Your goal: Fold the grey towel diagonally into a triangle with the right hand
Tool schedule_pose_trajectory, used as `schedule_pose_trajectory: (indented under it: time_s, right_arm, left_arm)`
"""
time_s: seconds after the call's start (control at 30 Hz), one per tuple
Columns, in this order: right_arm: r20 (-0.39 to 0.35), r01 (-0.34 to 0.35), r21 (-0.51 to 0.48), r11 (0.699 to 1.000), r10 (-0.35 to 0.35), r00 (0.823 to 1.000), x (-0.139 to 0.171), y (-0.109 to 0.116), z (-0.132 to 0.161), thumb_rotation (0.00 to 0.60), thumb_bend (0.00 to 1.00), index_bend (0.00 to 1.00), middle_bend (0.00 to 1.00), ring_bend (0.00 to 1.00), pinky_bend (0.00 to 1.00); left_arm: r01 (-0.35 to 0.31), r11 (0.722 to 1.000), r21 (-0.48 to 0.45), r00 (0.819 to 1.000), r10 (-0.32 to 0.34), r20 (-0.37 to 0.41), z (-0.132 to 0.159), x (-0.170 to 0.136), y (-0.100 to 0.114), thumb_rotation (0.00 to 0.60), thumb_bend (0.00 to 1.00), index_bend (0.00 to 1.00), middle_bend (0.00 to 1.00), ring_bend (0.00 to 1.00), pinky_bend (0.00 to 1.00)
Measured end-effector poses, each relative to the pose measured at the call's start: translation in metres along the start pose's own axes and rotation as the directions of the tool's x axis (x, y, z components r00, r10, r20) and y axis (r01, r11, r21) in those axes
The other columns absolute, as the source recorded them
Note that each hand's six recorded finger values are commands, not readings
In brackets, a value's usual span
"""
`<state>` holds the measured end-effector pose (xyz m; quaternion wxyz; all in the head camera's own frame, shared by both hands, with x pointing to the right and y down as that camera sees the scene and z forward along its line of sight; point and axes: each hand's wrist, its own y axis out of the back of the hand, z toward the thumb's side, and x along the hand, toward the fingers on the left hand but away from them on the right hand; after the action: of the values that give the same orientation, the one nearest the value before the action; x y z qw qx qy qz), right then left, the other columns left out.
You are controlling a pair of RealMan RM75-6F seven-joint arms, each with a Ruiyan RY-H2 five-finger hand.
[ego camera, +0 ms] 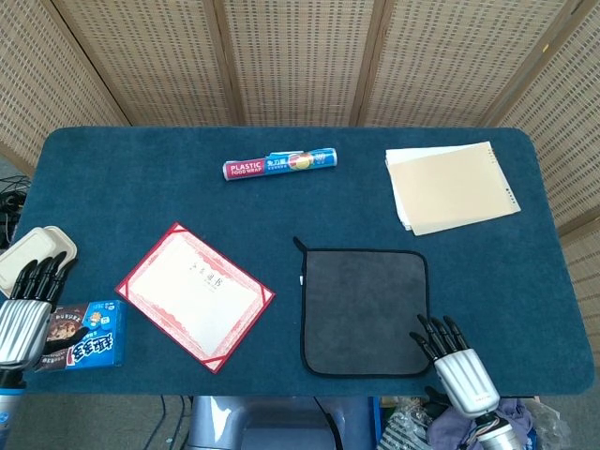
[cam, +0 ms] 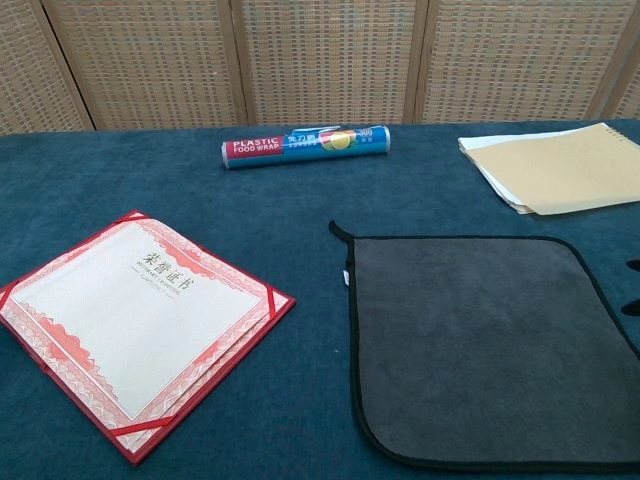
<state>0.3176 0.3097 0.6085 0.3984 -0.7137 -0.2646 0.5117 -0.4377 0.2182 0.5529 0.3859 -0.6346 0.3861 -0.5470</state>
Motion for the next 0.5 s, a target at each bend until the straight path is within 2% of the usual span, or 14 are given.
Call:
schedule_pose_trajectory:
  time_s: [0.23, 0.5]
  right_arm:
    - [-0.015, -0.026, 0.009, 1.000, 0.026, 1.000, -0.010, -0.014, 0.003, 0.600, 0.04, 0.18, 0.00, 0.00, 0.00]
    - [0.022, -0.049, 0.008, 0.999, 0.048, 0.999, -0.022, -0.024, -0.007, 0.600, 0.04, 0.18, 0.00, 0.00, 0.00]
  left_arm:
    - [-0.001, 1.000, 0.002, 1.000, 0.001, 0.001, 0.001, 0.000, -0.001, 0.600, 0.12, 0.00, 0.00, 0.00, 0.00]
    - [0.003, 1.000, 0.000, 1.000, -0.003, 0.006, 0.002, 0.000, -0.002, 0.600, 0.12, 0.00, 0.00, 0.00, 0.00]
